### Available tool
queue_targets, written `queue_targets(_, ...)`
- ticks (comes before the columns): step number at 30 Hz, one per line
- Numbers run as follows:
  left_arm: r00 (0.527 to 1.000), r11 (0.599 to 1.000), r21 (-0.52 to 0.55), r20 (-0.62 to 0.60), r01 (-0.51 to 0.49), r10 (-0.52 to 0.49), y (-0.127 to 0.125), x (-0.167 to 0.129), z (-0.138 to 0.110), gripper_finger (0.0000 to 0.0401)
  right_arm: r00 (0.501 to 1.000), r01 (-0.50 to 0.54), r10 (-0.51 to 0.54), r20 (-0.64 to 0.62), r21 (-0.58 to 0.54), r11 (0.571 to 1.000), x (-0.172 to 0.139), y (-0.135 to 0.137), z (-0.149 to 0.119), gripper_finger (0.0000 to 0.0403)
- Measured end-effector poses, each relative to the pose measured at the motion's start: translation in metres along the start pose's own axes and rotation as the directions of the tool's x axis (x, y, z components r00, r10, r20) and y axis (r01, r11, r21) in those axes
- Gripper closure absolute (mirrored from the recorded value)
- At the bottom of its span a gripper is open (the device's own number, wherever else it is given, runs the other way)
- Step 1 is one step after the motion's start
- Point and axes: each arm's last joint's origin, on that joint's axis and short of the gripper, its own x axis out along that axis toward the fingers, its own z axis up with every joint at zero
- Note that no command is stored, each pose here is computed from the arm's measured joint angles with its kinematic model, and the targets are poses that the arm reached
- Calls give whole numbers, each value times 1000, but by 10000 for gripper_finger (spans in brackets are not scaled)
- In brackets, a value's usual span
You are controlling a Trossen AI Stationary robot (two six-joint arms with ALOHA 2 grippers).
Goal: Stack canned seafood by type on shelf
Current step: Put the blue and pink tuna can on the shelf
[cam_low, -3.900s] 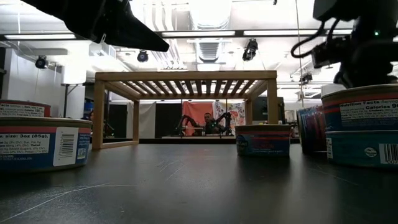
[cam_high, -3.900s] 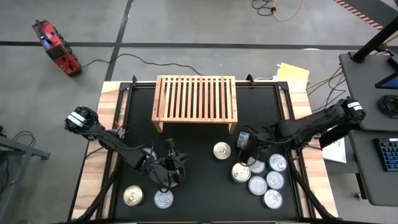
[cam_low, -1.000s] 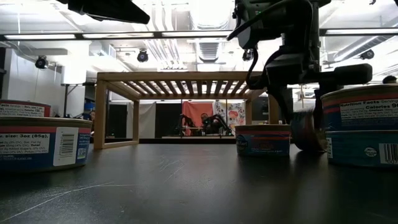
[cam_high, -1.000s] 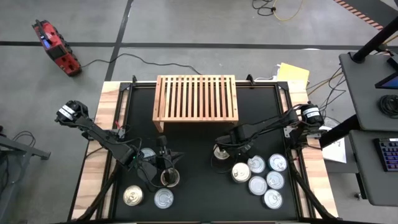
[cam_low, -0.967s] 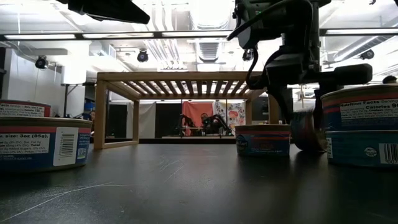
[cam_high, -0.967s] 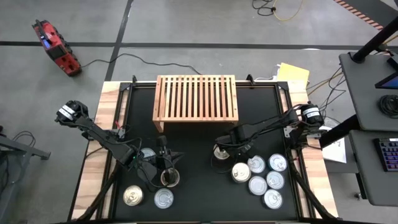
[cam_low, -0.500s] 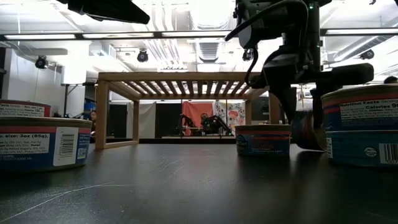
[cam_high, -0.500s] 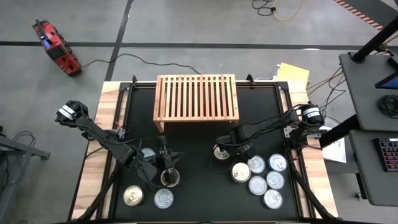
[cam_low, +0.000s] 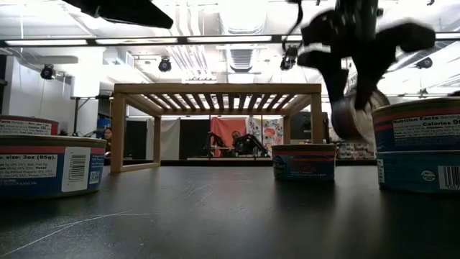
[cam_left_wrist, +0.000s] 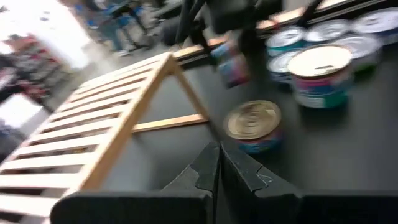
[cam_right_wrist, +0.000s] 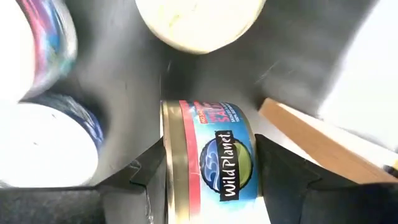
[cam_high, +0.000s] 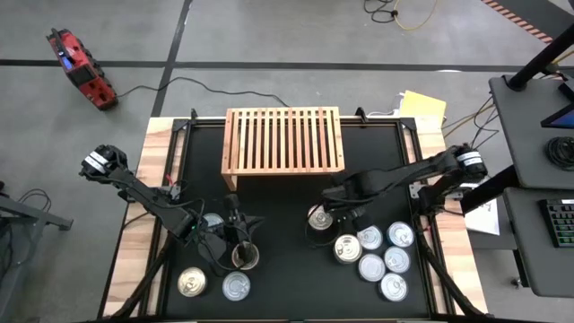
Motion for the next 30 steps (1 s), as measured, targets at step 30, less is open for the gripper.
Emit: queue_targets(30, 997, 997, -35, -31, -66, 65, 14, 2, 32, 401, 564, -353, -181, 805, 434, 829, -113, -116, -44, 220)
